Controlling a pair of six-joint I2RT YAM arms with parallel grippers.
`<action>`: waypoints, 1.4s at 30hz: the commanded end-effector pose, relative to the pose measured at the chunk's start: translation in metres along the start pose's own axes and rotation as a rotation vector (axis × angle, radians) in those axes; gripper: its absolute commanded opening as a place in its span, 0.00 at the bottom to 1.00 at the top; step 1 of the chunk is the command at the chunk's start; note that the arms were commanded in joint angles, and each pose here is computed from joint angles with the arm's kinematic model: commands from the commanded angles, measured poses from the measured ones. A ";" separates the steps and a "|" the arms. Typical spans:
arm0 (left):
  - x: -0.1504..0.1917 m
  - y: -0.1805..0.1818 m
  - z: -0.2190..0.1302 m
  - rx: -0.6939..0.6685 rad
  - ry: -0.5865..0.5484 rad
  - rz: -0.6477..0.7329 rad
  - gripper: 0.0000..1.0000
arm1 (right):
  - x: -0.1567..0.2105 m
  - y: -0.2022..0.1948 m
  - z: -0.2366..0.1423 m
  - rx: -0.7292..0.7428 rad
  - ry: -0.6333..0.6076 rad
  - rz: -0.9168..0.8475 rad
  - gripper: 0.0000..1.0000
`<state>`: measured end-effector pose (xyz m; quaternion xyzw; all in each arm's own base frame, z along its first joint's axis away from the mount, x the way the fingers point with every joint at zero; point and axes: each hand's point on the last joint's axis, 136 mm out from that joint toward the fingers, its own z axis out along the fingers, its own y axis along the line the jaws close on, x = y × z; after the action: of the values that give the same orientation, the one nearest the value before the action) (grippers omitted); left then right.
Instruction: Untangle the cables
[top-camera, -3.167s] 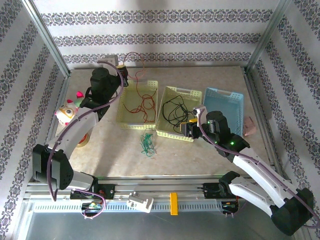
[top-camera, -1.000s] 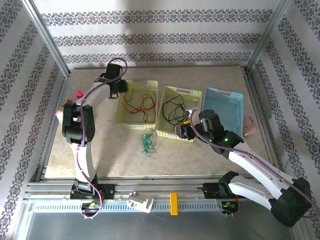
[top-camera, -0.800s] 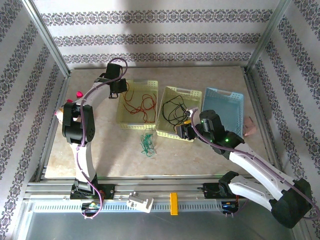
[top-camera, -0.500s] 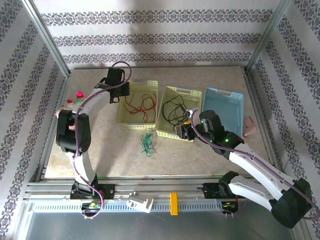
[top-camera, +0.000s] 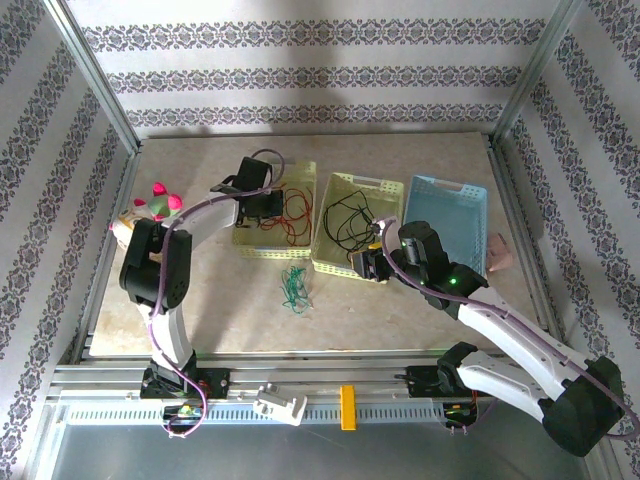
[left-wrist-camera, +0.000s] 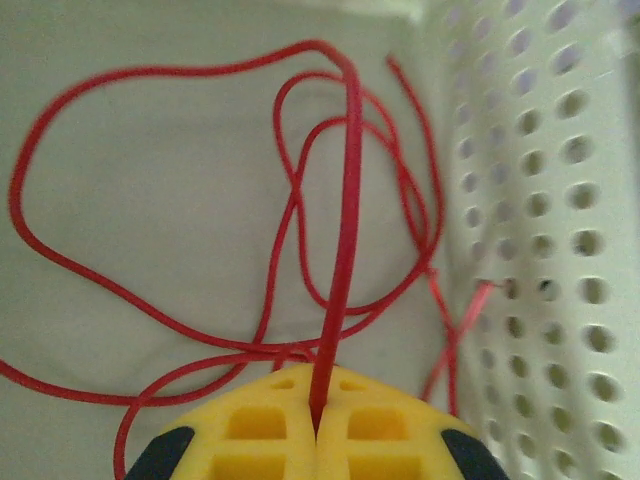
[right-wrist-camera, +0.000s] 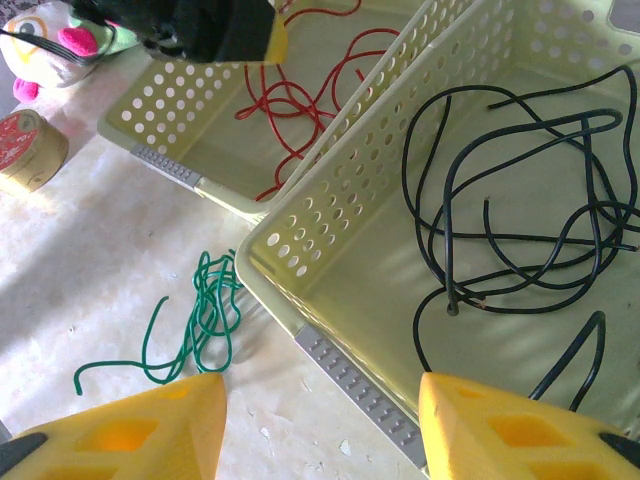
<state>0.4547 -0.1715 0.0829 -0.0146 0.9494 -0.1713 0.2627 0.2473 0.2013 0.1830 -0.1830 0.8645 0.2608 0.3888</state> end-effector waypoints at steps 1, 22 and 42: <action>0.003 0.007 0.011 -0.048 0.047 -0.025 0.12 | 0.001 -0.004 -0.001 0.015 0.001 0.017 0.54; -0.005 -0.059 -0.130 -0.038 -0.181 0.234 0.71 | -0.009 -0.021 -0.007 0.076 -0.053 0.053 0.55; 0.193 -0.043 -0.083 -0.064 0.231 0.332 0.64 | -0.002 -0.015 0.011 0.020 0.008 0.092 0.55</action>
<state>0.2510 -0.2262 0.0787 0.1679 0.9563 -0.1434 0.1916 0.2625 0.1949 0.1640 -0.1456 0.8842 0.2567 0.3620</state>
